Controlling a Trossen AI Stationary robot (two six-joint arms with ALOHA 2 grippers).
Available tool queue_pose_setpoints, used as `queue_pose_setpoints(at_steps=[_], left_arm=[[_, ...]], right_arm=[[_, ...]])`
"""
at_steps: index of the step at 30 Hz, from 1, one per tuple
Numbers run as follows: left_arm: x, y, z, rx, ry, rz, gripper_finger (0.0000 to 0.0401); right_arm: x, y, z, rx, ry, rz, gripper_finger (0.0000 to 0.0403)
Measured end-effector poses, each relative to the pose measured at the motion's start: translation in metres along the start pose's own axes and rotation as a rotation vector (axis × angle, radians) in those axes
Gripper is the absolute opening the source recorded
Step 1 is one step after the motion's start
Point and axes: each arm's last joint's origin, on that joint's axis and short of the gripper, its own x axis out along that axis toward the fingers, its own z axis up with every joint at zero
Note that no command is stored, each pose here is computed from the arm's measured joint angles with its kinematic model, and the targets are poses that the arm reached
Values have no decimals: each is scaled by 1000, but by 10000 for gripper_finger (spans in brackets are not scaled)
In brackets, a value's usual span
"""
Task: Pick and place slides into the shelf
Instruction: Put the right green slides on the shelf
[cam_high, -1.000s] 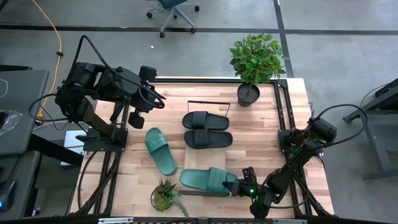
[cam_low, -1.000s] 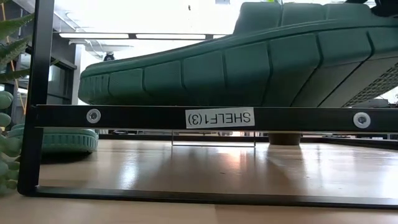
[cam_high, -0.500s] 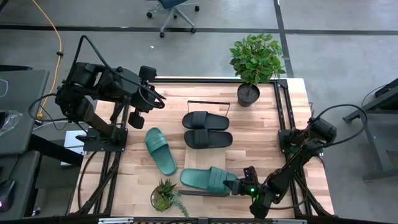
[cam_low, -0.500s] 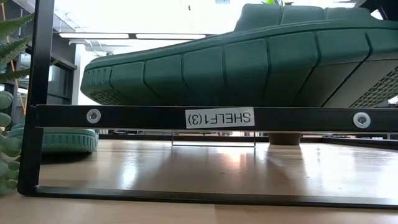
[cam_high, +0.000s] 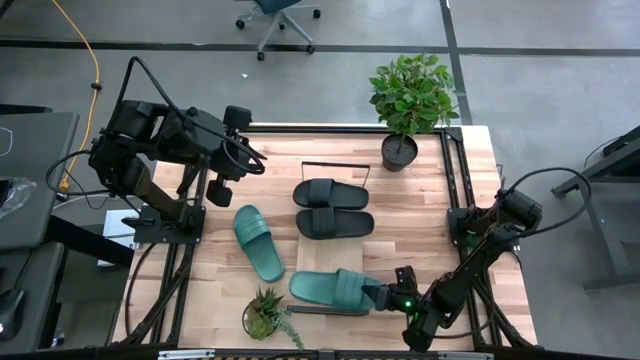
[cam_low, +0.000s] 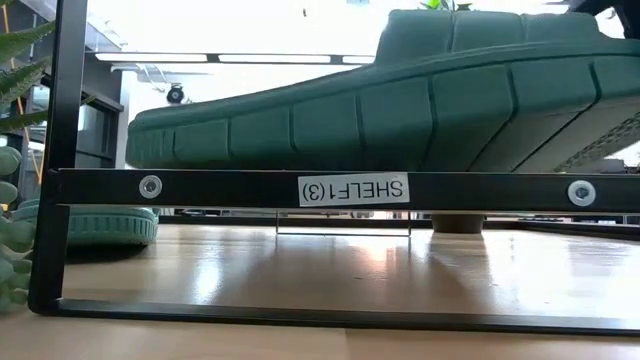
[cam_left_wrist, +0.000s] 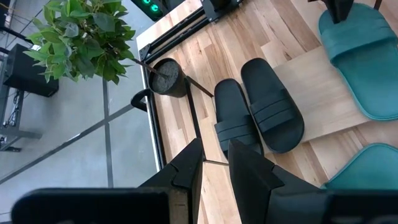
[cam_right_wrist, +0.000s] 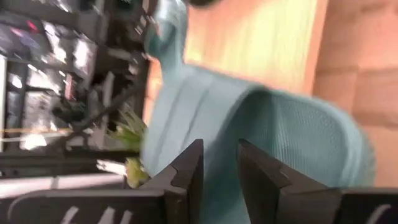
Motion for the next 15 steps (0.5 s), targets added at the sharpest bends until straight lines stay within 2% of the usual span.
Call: queue_pose_setpoints(at_steps=[5, 10, 15], left_arm=[[0, 0, 0, 0, 0, 0, 67], [0, 0, 0, 0, 0, 0, 67], [0, 0, 0, -1, 0, 0, 67]], right_arm=[[-1, -2, 4, 19, -79, 32, 85], [0, -7, 4, 5, 6, -70, 85], [0, -9, 6, -23, -2, -87, 84]])
